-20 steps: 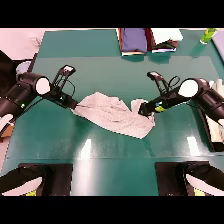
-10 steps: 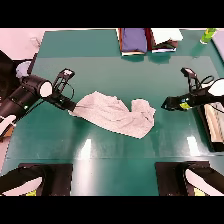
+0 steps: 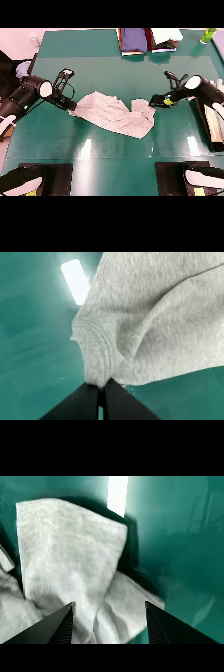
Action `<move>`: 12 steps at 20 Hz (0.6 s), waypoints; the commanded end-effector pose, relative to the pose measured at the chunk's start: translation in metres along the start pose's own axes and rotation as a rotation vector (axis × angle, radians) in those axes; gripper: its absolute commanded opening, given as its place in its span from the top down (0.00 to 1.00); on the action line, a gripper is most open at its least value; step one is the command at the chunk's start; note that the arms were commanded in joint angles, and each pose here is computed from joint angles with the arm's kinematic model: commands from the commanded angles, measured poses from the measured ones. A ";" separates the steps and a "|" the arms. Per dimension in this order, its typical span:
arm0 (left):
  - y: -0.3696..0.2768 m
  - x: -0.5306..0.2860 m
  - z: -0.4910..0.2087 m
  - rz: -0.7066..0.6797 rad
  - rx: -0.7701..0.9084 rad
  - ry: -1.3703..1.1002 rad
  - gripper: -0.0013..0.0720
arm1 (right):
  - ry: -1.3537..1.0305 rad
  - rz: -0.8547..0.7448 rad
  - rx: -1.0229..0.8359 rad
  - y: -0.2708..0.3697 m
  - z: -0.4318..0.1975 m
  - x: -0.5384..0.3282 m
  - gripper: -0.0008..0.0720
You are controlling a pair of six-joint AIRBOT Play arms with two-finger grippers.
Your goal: Fold the shirts.
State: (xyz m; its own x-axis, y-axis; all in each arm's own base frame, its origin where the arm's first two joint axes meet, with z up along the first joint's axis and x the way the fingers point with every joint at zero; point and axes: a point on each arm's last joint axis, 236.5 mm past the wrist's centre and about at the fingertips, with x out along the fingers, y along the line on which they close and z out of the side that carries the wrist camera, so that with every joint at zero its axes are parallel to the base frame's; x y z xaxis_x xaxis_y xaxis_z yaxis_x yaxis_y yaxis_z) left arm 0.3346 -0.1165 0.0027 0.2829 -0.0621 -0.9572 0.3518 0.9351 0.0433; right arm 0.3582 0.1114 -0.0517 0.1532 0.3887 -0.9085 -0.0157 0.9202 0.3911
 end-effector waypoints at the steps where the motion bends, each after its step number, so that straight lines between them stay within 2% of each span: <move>1: 0.000 0.000 -0.001 -0.001 -0.001 0.004 0.95 | 0.046 0.005 -0.003 0.006 0.011 0.027 0.29; 5: 0.000 0.000 -0.001 -0.001 -0.001 0.003 0.95 | 0.016 0.005 -0.043 0.020 0.029 0.041 0.41; 7: 0.000 0.000 -0.001 -0.001 -0.001 0.004 0.95 | -0.040 0.001 -0.078 0.029 0.046 0.036 0.85; 8: 0.000 0.000 -0.001 -0.001 0.000 0.004 0.95 | -0.074 0.005 -0.089 0.034 0.056 0.030 0.96; 12: 0.005 -0.015 0.008 0.019 0.006 -0.036 0.95 | -0.195 -0.020 -0.175 0.050 0.092 -0.018 0.97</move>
State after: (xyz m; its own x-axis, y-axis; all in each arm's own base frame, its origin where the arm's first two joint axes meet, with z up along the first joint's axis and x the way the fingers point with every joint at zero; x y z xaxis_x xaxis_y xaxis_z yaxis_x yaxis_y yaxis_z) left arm 0.3356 -0.1162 0.0082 0.2926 -0.0630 -0.9541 0.3507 0.9354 0.0457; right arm 0.4263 0.1498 -0.0361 0.2607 0.3930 -0.8818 -0.1256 0.9195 0.3726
